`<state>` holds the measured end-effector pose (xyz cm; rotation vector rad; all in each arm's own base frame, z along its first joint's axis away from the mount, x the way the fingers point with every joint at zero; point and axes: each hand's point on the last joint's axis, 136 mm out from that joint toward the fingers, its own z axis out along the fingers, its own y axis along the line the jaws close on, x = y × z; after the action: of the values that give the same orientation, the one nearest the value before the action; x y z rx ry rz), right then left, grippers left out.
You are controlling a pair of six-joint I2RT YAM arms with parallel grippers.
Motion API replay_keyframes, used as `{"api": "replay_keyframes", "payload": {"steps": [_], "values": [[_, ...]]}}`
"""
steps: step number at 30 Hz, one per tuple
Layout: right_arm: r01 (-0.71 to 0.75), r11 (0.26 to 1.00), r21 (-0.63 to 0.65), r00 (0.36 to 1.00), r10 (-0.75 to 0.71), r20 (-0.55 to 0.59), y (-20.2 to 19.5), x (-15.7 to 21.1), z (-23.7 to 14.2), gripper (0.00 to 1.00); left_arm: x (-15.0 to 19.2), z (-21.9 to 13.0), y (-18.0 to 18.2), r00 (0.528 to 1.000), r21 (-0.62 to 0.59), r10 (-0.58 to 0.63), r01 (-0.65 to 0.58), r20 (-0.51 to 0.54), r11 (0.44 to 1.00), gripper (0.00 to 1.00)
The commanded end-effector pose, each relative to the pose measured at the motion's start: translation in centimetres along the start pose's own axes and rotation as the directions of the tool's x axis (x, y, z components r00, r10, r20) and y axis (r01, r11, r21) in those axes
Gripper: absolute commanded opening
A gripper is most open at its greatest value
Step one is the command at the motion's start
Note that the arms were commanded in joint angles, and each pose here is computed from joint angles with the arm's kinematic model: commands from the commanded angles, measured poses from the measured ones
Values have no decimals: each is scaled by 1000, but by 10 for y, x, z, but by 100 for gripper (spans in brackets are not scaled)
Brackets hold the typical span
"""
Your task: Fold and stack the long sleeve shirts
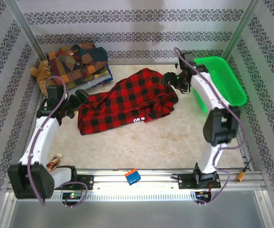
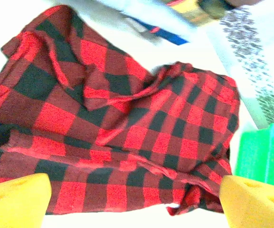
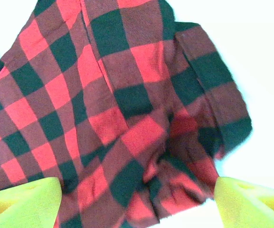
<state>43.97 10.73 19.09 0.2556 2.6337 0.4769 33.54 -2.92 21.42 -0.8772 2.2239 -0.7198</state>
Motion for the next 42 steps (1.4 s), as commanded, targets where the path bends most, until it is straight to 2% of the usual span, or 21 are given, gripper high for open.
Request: {"api": "replay_keyframes", "payload": {"steps": [1, 4, 7, 10, 13, 19, 22, 25, 32, 35, 38, 42], "values": [[45, 999, 18, 999, -44, -13, -11, 38, -11, 83, 27, -6, 1, 994, -22, 86, -87, -65, 996, 92], [131, 991, -34, 987, -133, -90, 9, 92, -3, 79, 60, 9, -20, 971, 56, 189, -182, -149, 982, 90], [210, 977, -42, 962, -214, -170, 28, 144, 20, 73, 93, 32, -29, 935, 99, 269, -252, -231, 963, 86], [263, 964, -35, 943, -264, -203, 43, 177, 44, 67, 115, 53, -29, 907, 105, 308, -289, -286, 951, 80], [311, 950, 24, 931, -300, -208, 48, 191, 66, 62, 129, 73, -25, 886, 95, 325, -311, -331, 946, 78], [336, 934, 119, 936, -318, -148, 53, 182, 90, 55, 143, 108, -9, 869, 55, 314, -318, -382, 947, 77], [327, 934, 147, 938, -302, -168, 49, 183, 102, 51, 146, 119, 0, 868, 29, 300, -314, -395, 949, 77], [303, 933, 195, 948, -275, -162, 42, 181, 109, 46, 147, 127, 10, 870, -9, 288, -318, -400, 948, 77], [271, 937, 221, 959, -241, -150, 42, 176, 121, 39, 153, 135, 34, 872, -72, 261, -317, -413, 946, 76], [253, 935, 249, 965, -226, -134, 37, 173, 120, 31, 155, 137, 41, 871, -88, 256, -319, -419, 944, 76], [251, 930, 268, 966, -223, -131, 33, 172, 118, 16, 157, 139, 49, 870, -106, 252, -324, -424, 940, 75], [249, 927, 282, 967, -223, -120, 28, 170, 108, 1, 158, 142, 66, 884, -159, 181, -272, -432, 949, 74]]}}
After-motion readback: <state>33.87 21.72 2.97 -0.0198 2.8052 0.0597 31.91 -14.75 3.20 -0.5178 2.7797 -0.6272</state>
